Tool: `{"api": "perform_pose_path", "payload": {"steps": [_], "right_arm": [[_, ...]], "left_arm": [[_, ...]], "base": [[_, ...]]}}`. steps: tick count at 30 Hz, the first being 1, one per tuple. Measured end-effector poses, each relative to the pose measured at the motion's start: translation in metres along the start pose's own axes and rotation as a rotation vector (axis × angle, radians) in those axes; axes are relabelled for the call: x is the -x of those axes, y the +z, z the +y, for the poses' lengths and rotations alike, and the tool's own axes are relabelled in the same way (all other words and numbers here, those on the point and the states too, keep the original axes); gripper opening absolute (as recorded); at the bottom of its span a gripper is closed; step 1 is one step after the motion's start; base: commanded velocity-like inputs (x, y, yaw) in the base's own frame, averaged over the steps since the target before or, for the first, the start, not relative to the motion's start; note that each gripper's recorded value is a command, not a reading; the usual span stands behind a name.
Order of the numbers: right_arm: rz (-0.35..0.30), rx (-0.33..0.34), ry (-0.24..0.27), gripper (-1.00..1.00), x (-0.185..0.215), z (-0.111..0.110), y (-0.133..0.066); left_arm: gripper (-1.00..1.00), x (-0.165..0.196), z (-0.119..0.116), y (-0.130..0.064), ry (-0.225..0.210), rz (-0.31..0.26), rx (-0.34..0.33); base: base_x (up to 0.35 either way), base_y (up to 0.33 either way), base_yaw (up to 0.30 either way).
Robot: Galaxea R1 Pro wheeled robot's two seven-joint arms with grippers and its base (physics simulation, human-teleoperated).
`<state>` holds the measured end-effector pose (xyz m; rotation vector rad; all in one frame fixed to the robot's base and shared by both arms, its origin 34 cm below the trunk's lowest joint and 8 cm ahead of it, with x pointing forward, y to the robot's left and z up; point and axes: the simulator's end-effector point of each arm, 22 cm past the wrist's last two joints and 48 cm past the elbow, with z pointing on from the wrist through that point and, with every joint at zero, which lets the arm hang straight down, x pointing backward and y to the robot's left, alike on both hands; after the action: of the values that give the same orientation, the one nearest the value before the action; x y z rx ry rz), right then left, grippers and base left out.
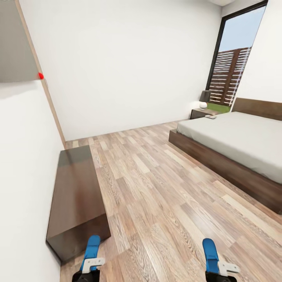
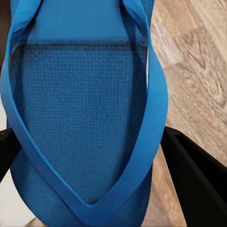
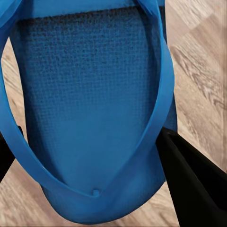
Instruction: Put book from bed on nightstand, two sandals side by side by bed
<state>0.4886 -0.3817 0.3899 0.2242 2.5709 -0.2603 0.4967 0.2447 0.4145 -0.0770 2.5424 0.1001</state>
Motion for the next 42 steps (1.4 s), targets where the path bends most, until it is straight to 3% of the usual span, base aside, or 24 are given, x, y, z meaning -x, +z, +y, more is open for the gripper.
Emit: {"api": "perform_pose_path", "payload": {"steps": [15,22,42], "right_arm": [[0.043,0.002,-0.004,-1.00,-0.001,-0.004,-0.024],[0.014,0.003,-0.004,-1.00,0.012,-0.004,-0.034],[0.033,0.008,-0.010,-1.00,0.025,-0.006,-0.065]], "left_arm": [[-1.00,0.016,-0.001,-0.021,-0.005,0.003,-0.022],[-1.00,0.028,-0.001,-0.031,-0.004,-0.014,-0.025],[-1.00,0.040,0.006,-0.059,0.000,0.006,-0.013]], "base": [[0.000,0.000,0.000],[0.000,0.000,0.000],[0.000,0.000,0.000]]}}
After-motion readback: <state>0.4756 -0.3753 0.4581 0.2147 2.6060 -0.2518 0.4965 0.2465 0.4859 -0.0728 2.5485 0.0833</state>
